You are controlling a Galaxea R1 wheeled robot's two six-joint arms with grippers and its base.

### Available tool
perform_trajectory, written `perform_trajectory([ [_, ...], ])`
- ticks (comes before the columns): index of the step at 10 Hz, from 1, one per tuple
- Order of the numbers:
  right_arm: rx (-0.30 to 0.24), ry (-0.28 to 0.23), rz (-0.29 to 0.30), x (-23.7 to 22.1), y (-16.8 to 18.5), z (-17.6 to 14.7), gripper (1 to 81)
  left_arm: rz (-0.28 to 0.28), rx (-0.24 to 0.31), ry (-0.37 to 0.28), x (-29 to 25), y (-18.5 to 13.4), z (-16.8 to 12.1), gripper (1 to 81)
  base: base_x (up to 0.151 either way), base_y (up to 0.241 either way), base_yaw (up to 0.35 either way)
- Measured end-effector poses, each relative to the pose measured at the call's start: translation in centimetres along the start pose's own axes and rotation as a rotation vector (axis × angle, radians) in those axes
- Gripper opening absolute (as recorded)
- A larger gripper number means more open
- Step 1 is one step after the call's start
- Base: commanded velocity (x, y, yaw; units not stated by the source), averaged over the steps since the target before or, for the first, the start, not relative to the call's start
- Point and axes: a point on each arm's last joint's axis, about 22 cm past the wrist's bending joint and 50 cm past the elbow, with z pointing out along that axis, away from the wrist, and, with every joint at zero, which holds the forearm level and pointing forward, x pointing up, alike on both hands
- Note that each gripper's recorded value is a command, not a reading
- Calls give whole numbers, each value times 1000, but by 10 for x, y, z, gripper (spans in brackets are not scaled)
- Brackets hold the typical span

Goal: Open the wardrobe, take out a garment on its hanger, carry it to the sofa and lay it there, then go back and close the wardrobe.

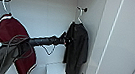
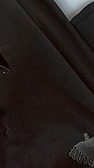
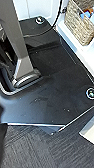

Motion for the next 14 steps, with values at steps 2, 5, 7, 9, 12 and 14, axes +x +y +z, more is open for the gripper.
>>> perform_trajectory([
  [2, 0, 0, 0, 0, 0, 0, 811, 22, -9, 22, 17, 17, -4, 811, 0, 0, 0],
  [5, 0, 0, 0, 0, 0, 0, 811, 82, -49, 68, 52, 69, -18, 811, 0, 0, 0],
  [7, 0, 0, 0, 0, 0, 0, 811, 87, -72, 87, 67, 97, -26, 811, 0, 0, 0],
  [9, 0, -1, 1, -1, 0, 0, 811, 95, -92, 100, 78, 119, -32, 811, 0, 0, 0],
  [12, -5, -10, 4, -5, 2, -1, 811, 96, -108, 108, 91, 144, -37, 811, 0, 0, 0],
  [14, -15, -26, 9, -10, 5, -3, 811, 80, -122, 105, 96, 150, -33, 811, 0, 0, 0],
])
